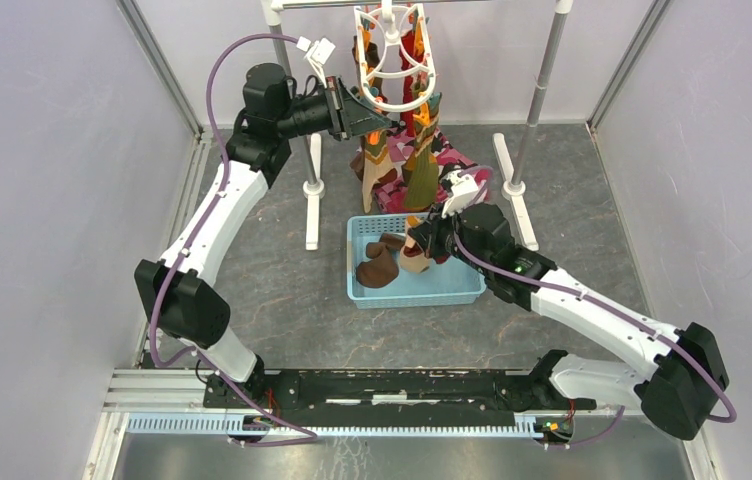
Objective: Remove the socks clipped to the hanger
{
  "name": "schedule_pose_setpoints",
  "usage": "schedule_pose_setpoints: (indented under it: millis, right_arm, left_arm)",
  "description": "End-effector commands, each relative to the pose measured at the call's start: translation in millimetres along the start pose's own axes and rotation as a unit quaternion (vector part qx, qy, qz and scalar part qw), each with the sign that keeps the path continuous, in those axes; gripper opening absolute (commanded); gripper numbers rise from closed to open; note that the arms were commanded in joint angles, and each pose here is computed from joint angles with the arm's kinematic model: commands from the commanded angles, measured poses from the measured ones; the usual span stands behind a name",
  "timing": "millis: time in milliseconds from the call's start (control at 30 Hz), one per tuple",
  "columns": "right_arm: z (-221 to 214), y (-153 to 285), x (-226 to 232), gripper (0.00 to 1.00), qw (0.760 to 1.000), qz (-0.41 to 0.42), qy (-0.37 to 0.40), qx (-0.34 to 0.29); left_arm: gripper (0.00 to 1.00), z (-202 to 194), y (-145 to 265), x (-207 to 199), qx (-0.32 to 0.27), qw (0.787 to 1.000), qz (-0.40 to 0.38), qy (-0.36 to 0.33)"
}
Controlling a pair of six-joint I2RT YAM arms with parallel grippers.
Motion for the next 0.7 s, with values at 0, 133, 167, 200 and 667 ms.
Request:
schedule_pose_setpoints:
  millis: [0,133,167,200,667]
  right_arm:
    - [-8,13,-19,0.00,0.998,-0.063,0.019,0.024]
    - [-27,23,-34,0.52,0.991,-0.110,0.030,0.067]
    - [-33,26,-38,0.63,0.989,-0.122,0.032,0.082]
    - [-35,29,-41,0.69,0.986,-0.135,0.035,0.090]
    - [71,-4,-5,0.91,0.979,-0.075,0.124,-0.146]
  left_arm:
    - [0.02,7,8,-33,-0.010,0.999,-0.019,-0.043]
    - [0.06,4,10,-38,-0.009,0.999,-0.019,-0.047]
    - [0.07,3,11,-39,-0.008,0.999,-0.019,-0.048]
    - [0.08,2,12,-40,-0.006,0.999,-0.019,-0.049]
    - [0.12,-6,17,-56,0.004,0.998,-0.031,-0.060]
Point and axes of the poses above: each gripper's point midway between its finger pads, its own y axis back along the fingers, its own x axis along the line the jaws close on, z = x × y, the point moved 5 cm from there along y, back along the fingers, and after that the axes turned 10 degrees about y, right-handed, at the moved point
